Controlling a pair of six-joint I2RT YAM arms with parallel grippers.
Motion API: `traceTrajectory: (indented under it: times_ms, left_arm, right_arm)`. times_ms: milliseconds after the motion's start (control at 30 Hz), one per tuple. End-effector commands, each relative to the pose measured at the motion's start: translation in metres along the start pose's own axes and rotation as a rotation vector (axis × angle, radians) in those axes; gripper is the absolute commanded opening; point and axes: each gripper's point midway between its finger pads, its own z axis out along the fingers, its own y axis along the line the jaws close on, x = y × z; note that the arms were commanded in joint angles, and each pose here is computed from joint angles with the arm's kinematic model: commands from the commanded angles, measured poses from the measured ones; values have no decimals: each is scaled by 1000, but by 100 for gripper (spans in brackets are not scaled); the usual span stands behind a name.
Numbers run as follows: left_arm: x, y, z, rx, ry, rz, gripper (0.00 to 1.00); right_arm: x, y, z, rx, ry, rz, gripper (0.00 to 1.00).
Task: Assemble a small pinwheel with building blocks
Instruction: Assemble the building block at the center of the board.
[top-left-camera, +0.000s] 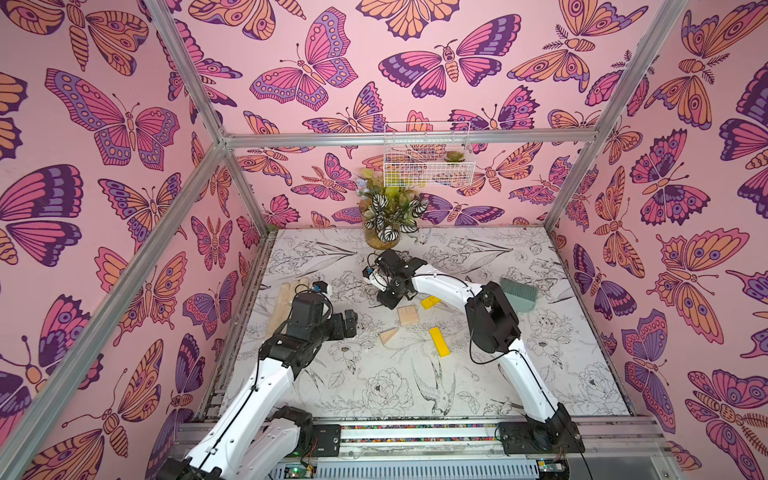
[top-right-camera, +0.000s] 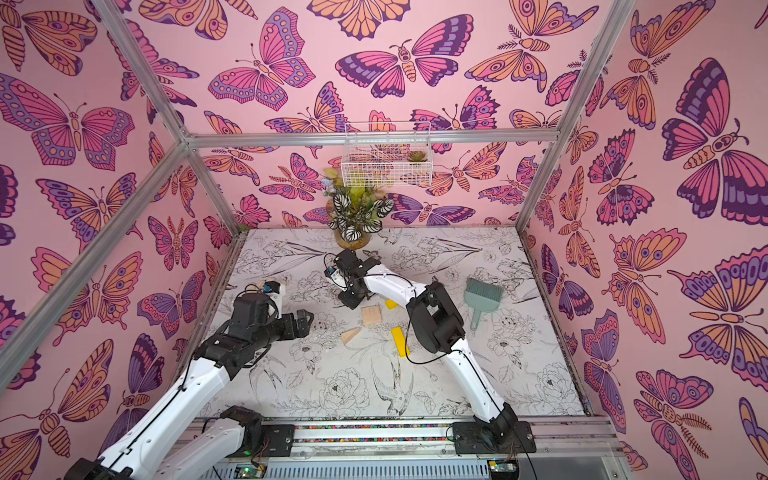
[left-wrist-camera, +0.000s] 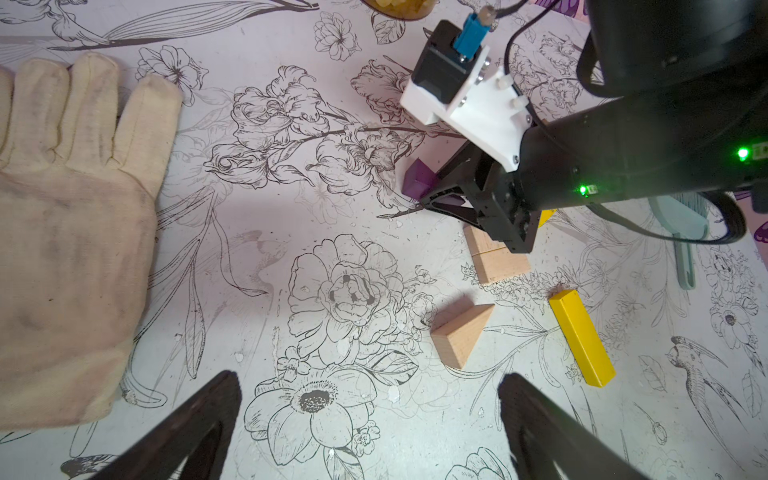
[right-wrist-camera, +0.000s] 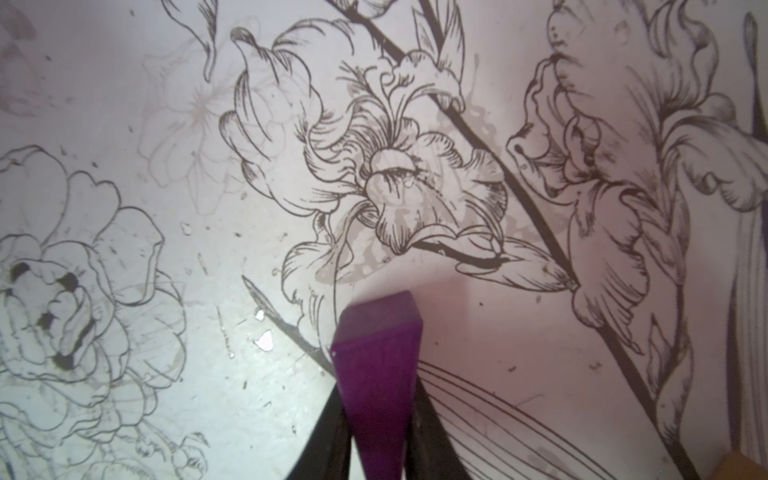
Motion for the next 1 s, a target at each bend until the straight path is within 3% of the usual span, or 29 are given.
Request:
traceTrajectory:
  times_ms: [0,233,467,967]
  left_arm:
    - [5,0,1,14,5,-13,100]
    - [4,-1,0,21,4,-19,100]
    - [6,-2,0,27,10,-31,100]
    - [7,-5,1,44,16,-46,100]
  right_arm:
    - [4,3,9,-11,19,15,28]
    - [9,-1,4,14,34,8,28]
    - [10,-1,-1,19,29,13,18]
    - [19,0,-9,28,25,49,16]
